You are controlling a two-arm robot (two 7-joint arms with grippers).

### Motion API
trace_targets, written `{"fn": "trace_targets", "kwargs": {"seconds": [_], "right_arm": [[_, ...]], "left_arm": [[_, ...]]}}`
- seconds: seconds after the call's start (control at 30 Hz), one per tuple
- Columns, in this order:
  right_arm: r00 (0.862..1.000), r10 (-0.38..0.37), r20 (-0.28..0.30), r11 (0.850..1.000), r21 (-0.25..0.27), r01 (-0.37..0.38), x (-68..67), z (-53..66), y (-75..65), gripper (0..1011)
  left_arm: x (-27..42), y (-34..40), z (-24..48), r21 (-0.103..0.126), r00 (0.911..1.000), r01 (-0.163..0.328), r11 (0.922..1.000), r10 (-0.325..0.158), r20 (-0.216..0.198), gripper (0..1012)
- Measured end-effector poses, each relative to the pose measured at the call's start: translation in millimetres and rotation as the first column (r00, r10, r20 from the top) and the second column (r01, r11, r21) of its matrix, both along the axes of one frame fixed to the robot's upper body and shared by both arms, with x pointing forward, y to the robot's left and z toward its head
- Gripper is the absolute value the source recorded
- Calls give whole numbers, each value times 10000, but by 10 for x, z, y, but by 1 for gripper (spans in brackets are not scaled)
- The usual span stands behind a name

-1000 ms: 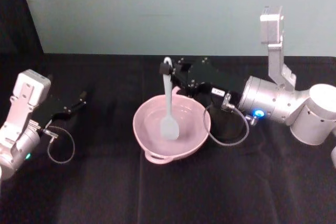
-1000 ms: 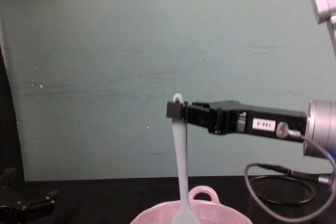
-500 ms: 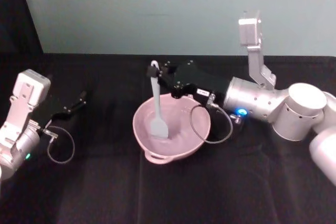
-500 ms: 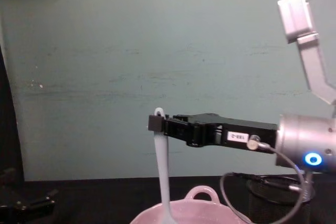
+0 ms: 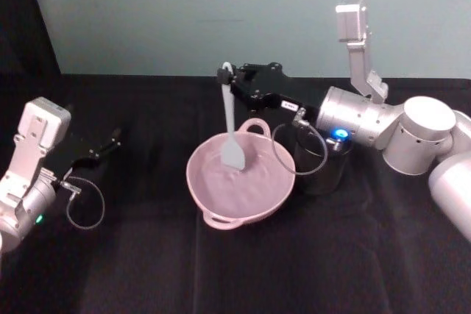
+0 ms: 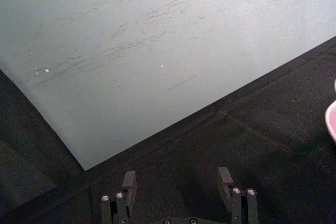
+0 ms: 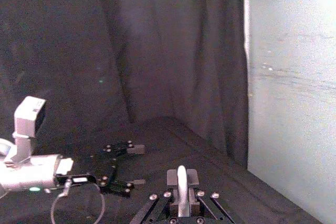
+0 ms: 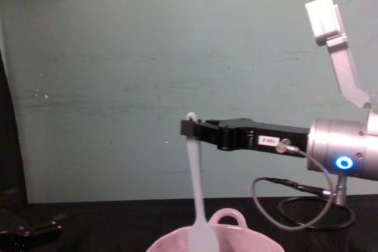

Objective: Use the one hand to pick up the spoon and stir the clear water in the bowl.

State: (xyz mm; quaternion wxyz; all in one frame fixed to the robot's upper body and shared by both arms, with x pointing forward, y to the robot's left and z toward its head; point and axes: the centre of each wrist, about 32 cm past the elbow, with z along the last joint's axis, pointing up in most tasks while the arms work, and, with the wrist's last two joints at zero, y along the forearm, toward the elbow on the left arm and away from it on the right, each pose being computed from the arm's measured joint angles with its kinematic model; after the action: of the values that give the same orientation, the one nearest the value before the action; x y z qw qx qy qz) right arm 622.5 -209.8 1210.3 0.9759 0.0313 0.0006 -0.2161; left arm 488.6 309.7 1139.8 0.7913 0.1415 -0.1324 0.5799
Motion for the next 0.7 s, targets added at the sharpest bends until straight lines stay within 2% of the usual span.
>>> {"fn": "trace_targets", "kwargs": {"seconds": [0.17,0.27,0.4,0.7], "right_arm": [[9995,-305,45,9995,-13,305,-11,8,-152,110],[9987,-506,88,9987,-22,506,-72,10,-274,110],[9984,-564,36,9984,-49,564,-153,-1,-361,111],[9995,-281,-134,9996,2,281,-340,-45,-378,110]], "left_arm": [[0,0,0,0,10000,0,10000,0,0,1011],[0,0,0,0,10000,1,10000,-1,0,1011],[0,0,0,0,10000,0,10000,0,0,1011],[0,0,0,0,10000,1,10000,-1,0,1011]]}}
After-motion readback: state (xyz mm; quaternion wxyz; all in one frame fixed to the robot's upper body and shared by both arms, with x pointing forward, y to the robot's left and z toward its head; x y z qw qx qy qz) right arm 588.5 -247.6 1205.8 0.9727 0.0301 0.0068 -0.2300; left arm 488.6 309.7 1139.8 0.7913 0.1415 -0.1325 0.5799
